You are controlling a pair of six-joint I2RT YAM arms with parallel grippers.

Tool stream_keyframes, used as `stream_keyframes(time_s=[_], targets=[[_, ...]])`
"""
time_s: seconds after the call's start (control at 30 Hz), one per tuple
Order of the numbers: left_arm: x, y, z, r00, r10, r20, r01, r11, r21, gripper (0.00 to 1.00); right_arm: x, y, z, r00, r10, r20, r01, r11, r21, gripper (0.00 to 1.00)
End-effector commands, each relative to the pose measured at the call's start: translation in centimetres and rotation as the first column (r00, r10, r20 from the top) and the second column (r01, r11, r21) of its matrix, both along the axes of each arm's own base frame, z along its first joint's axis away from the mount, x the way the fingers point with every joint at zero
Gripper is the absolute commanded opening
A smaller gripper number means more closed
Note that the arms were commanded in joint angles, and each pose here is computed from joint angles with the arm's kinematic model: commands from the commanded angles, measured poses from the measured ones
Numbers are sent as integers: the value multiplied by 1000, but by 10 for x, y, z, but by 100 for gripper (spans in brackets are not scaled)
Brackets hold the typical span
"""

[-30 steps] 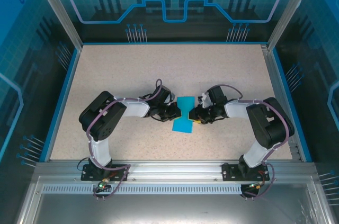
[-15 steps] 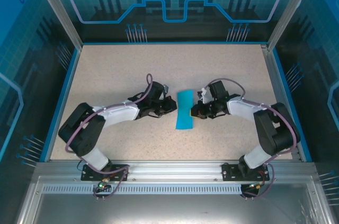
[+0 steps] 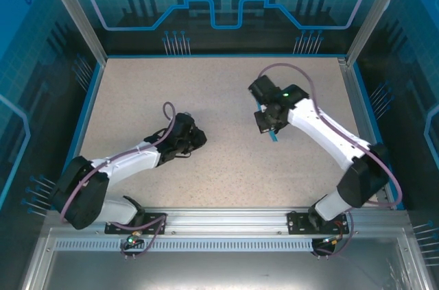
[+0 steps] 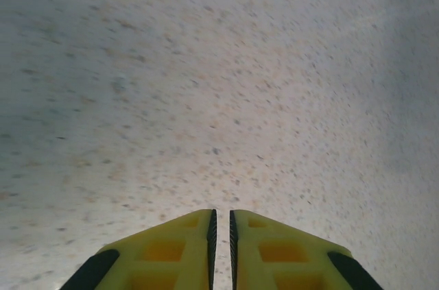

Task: Fold a paper plane with a square sheet of paper (pick it up from the middle)
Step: Turn over the paper at the center of the table.

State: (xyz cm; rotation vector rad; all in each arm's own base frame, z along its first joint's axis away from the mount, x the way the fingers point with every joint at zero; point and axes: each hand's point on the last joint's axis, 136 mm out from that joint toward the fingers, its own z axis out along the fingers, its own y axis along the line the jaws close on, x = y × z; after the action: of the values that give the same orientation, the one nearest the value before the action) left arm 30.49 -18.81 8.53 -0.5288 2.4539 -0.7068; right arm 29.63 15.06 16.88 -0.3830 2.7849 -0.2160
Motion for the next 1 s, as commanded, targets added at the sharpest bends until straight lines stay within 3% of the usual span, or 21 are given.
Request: stream_keyframes(time_s=[0.0, 0.2, 0.3, 0.43, 0.57, 0.77, 0.9, 0.97], targets=[[-2, 30, 3, 995, 94, 13, -95, 994, 63, 17, -8, -6, -25, 996, -12, -91, -8, 975, -222, 6], [-12, 49, 6, 990, 139, 27, -140, 988, 69, 21, -18, 79, -88, 959, 38, -281, -57, 997, -60, 11], [-17, 54, 11, 990, 136, 34, -139, 987, 78, 23, -25, 129, -100, 932, 105, -345, -67, 990, 122, 25], [-19, 55, 20, 993, 113, 46, -116, 991, 72, 29, -27, 169, -82, 921, 204, -332, -54, 911, 409, 43], [-17, 39, 22, 998, 45, 45, -47, 998, 29, 34, -24, 158, -58, 943, 219, -253, -41, 826, 562, 52], [-6, -8, 20, 993, -118, 3, 118, 988, -99, 35, -14, 125, -80, 941, 186, -283, 97, 652, 752, 31], [1, -26, 17, 988, -156, -19, 151, 976, -158, 35, -16, 120, -101, 923, 187, -337, 149, 634, 759, 19], [5, -28, 15, 988, -152, -27, 146, 976, -164, 35, -15, 117, -106, 927, 163, -337, 160, 641, 750, 19]])
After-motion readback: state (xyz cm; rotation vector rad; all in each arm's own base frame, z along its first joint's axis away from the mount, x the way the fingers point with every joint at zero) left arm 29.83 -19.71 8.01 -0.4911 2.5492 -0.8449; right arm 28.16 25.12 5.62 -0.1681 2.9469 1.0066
